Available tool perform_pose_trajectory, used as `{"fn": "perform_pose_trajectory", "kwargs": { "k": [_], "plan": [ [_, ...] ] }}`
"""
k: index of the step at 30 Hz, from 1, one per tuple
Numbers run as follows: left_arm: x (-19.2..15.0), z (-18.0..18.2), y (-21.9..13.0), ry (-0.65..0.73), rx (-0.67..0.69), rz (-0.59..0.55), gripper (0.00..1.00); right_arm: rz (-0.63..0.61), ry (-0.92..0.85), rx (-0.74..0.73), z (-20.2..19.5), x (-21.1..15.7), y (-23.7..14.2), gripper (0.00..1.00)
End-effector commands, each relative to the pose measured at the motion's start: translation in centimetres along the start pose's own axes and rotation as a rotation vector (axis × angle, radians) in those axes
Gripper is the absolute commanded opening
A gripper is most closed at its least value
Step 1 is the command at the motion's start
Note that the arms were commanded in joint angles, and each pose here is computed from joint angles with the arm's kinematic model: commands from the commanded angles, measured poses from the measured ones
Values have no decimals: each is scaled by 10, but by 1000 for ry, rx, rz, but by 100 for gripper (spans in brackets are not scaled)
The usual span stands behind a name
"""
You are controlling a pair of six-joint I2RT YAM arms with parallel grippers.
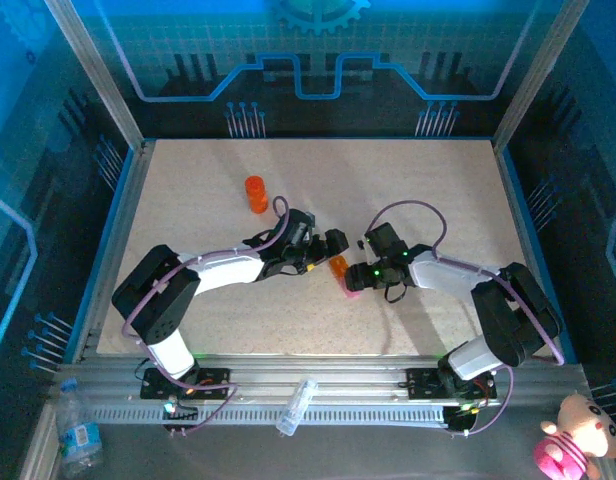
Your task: Sort the pills into containers
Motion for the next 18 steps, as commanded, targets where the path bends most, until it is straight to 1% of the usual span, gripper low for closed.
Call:
{"fn": "perform_pose_trajectory", "kwargs": {
  "k": [1,11,18],
  "plan": [
    [-2,-10,6,-17,-42,18,99,1,27,6,-2,3,3,73],
    [-11,-7,20,-48,-36,39,99,9,30,7,-4,-1,6,73],
    [-9,-8,27,-55,-50,26,99,11,32,5,-5,-2,7,73]
  ]
}}
Point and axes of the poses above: each hand's point on the last joint's axis, 136 mm out from that joint toward the fingers, its own y axis out along the fingers, its own z axis along the line the jaws close on, x = y × z, the point moved 8 cm from there along -y, back along the fingers, and after that the axes turned 6 degrees about y, right-handed, at the moved point
